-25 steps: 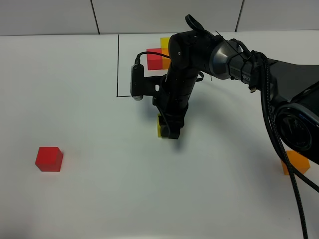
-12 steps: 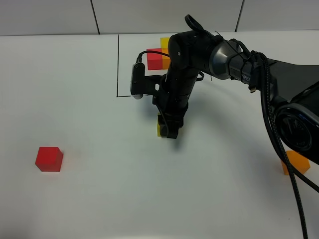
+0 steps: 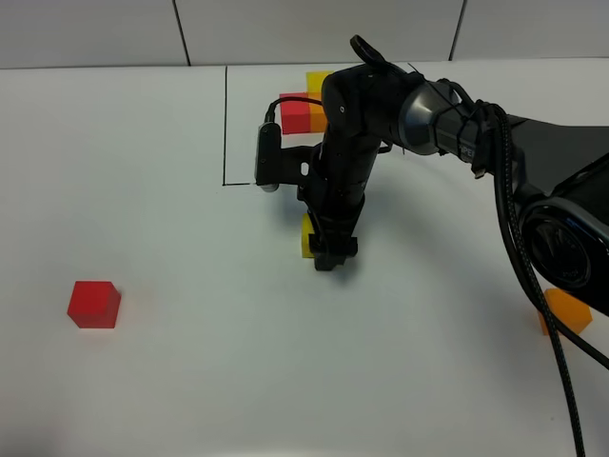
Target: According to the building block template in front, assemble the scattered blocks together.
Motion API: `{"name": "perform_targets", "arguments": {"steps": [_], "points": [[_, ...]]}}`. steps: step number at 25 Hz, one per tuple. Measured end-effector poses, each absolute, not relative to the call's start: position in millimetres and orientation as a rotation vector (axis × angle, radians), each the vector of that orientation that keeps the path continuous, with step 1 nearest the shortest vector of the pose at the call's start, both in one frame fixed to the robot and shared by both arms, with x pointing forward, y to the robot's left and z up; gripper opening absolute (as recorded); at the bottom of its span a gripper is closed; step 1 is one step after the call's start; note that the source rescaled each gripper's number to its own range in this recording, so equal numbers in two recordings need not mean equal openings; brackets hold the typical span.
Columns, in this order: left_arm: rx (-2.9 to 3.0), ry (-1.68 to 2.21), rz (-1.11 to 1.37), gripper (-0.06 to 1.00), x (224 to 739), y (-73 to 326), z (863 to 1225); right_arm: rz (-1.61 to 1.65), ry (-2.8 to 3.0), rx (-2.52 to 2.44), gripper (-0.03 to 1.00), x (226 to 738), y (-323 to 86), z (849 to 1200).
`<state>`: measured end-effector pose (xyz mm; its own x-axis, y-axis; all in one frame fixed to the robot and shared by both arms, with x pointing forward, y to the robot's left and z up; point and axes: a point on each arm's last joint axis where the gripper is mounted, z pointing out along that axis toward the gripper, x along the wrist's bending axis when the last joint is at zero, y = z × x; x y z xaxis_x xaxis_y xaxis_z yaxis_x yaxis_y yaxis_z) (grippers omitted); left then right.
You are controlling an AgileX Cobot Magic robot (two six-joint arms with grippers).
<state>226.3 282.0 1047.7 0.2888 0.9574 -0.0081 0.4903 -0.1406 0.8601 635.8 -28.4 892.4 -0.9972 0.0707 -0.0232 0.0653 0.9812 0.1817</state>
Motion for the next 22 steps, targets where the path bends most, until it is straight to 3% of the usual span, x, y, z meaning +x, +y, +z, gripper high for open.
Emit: {"name": "perform_targets", "arguments": {"steps": [3, 10, 16, 22], "points": [[1.762, 1.315, 0.74, 0.7, 226.3, 282.0, 1047.7, 0.255, 3.083, 0.121, 0.85, 636.2, -30.6, 896.6], [1.762, 1.315, 0.74, 0.7, 226.3, 282.0, 1047.7, 0.326, 2.979, 0.425, 0.87, 643.8, -60.9, 952.2], [1.762, 1.315, 0.74, 0.7, 226.3, 282.0, 1047.7, 0.429, 2.721, 0.974, 0.87, 629.2, -134.7, 984.0], [1.762, 1.315, 0.74, 0.7, 226.3, 282.0, 1047.7, 0.487, 2.35, 1.646, 0.87, 551.6, -226.7, 981.9]]}}
